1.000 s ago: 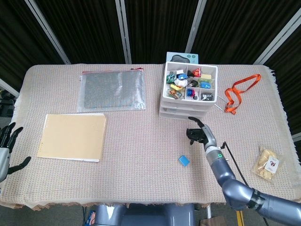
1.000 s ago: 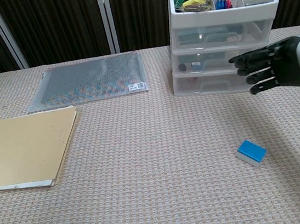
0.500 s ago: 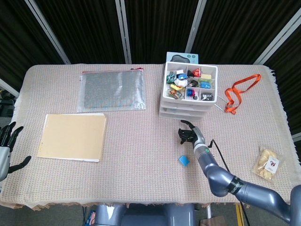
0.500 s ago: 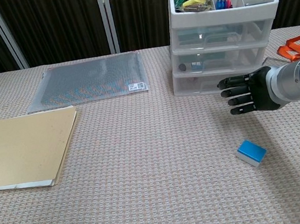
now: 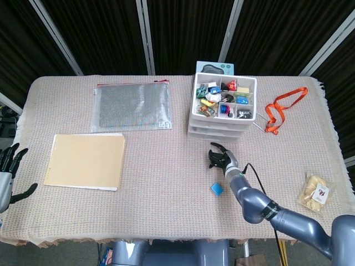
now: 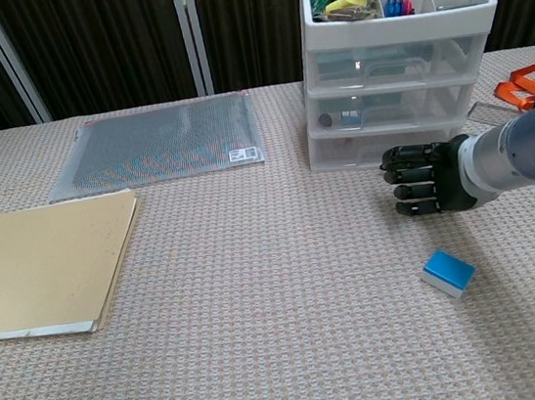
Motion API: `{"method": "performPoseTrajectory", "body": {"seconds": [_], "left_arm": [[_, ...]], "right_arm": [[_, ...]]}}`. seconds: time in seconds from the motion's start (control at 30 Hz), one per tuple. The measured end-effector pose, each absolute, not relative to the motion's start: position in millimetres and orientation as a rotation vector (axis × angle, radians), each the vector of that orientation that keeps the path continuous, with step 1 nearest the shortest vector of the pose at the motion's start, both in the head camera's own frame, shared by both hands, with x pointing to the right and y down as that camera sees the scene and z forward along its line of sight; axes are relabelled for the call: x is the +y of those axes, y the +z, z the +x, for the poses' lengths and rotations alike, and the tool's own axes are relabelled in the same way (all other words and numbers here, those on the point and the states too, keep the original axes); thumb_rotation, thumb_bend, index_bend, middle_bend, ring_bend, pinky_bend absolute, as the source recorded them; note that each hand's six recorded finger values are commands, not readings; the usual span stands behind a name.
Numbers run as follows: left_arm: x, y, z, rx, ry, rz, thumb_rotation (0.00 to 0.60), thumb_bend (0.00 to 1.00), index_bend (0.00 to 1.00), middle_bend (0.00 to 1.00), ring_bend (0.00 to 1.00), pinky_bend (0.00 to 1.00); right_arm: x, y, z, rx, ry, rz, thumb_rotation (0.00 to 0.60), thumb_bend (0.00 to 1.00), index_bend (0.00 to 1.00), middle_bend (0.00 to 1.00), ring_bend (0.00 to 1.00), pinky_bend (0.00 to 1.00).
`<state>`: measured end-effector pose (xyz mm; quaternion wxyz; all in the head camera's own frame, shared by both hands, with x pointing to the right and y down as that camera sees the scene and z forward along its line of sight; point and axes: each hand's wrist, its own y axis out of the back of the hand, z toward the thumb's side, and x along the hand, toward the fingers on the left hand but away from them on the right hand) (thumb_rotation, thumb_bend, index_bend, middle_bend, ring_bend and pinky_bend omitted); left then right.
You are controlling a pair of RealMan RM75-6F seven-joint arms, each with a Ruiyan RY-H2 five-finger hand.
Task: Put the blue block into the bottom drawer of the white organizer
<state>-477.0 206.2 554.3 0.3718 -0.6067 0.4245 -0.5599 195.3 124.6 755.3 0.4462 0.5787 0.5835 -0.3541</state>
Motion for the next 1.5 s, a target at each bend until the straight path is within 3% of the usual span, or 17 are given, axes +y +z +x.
{"method": "performPoseTrajectory", "body": {"seconds": [0.4, 0.83, 1.5], "left_arm": [[206, 554, -477, 1.094, -1.433, -1.57, 0.6, 0.24, 0.09, 0.0, 0.0, 0.0], [207, 555, -476, 1.103, -1.44, -1.586, 0.6, 0.24, 0.09, 0.0, 0.0, 0.0], [208, 555, -475, 1.097, -1.442, -1.594, 0.6, 0.24, 0.09, 0.0, 0.0, 0.0]], "right_arm": [[113, 761, 182, 1.428, -0.687, 1.325, 0.6, 0.5, 0.25, 0.77, 0.77, 0.68], [109, 769, 190, 1.477, -0.669, 1.251, 0.6, 0.5, 0.25, 0.77, 0.77, 0.68], [102, 770, 177, 1.435, -0.609, 1.179, 0.6, 0.5, 0.38, 0.77, 0.77, 0.68]]}}
